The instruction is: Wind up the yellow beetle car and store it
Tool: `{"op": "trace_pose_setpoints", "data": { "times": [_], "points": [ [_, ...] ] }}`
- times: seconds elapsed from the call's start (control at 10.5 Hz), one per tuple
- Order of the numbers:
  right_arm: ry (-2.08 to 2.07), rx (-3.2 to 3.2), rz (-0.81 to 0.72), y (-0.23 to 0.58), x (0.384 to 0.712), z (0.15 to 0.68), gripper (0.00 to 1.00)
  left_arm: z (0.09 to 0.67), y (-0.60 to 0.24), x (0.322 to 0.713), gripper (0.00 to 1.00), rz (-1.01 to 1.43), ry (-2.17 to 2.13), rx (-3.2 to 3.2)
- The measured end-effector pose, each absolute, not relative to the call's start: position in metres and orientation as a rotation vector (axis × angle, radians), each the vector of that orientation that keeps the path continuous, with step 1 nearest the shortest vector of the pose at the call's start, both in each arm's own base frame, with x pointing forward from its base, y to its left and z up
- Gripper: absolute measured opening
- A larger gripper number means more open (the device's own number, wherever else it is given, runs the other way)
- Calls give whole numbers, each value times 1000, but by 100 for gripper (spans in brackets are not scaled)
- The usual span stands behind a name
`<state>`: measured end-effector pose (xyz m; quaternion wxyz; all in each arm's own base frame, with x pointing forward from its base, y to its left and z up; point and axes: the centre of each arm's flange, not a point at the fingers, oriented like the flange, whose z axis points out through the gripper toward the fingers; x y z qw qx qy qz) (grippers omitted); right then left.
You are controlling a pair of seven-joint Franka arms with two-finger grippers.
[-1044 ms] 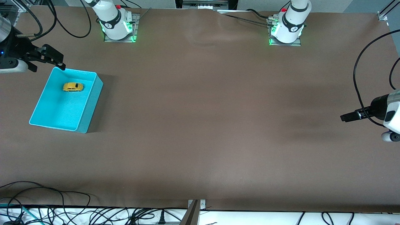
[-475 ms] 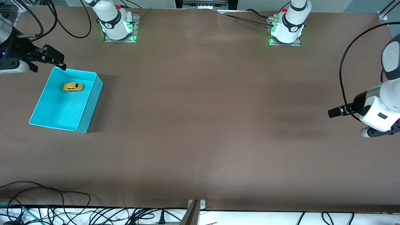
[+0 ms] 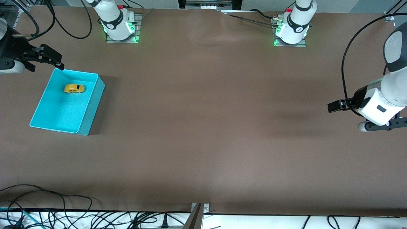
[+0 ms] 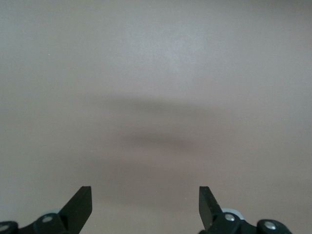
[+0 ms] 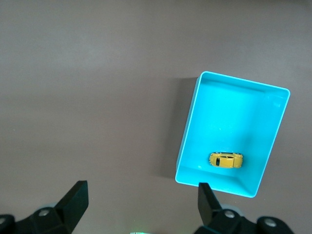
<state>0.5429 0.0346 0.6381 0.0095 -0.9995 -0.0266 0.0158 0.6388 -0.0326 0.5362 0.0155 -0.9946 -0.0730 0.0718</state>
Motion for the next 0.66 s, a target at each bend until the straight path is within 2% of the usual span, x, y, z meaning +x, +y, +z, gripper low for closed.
{"op": "trace_pose_setpoints", "data": {
  "times": [0.66],
  "points": [
    [-57,-3126,65,17,543,636,100,546,-15,623,100,226,-226,-3116]
  ]
}}
